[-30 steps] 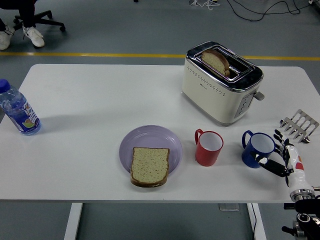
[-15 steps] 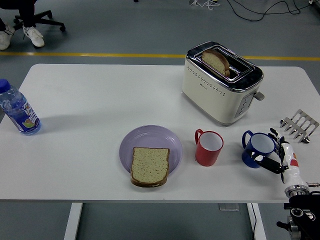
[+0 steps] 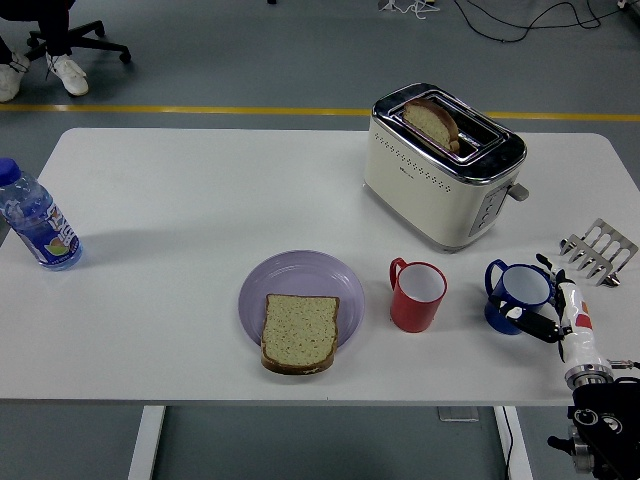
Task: Pick up the cup,pour liquid into bread,place the cup on the desk
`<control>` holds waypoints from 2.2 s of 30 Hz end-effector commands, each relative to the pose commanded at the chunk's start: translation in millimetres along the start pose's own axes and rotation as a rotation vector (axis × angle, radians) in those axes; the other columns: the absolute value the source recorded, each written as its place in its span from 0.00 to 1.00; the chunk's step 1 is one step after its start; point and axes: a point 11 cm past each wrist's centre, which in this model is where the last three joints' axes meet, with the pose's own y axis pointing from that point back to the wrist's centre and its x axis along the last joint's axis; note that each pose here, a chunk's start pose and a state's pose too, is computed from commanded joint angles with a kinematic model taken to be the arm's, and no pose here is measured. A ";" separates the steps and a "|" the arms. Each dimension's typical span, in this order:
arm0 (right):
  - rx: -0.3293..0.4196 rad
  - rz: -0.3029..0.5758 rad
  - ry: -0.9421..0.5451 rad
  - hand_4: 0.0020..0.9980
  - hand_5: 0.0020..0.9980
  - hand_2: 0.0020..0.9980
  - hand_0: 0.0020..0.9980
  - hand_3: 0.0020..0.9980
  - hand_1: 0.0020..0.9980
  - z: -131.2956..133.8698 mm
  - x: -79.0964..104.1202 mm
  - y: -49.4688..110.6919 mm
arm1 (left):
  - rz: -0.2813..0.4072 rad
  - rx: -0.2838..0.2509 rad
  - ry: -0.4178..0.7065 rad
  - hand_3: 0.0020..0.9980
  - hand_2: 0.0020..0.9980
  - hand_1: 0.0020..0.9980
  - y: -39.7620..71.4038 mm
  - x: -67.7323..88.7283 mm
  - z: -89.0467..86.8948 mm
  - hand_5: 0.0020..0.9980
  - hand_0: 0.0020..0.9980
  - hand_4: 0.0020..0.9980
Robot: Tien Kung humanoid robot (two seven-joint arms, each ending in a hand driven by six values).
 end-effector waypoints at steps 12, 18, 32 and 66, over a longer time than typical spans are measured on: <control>-0.010 0.018 -0.006 1.00 0.14 0.82 0.77 0.88 0.74 3.3 2.2 -2.0 | -0.001 0.002 -0.001 0.57 0.69 0.67 0.0 -0.3 -0.7 1.00 0.64 0.38; -0.010 0.027 -0.010 1.00 0.14 0.80 0.76 0.85 0.73 3.4 3.5 -3.1 | -0.001 0.001 0.000 0.57 0.69 0.67 0.0 -0.6 -0.6 1.00 0.64 0.38; -0.013 0.041 -0.019 1.00 0.14 0.70 0.71 0.80 0.63 5.0 6.7 -6.8 | -0.002 0.006 -0.002 0.57 0.69 0.67 0.0 -1.3 -2.7 1.00 0.64 0.38; 0.009 0.098 -0.048 0.88 0.03 0.52 0.49 0.55 0.47 5.1 11.4 -10.1 | -0.004 0.006 -0.002 0.57 0.69 0.67 0.0 -1.6 -2.8 1.00 0.64 0.38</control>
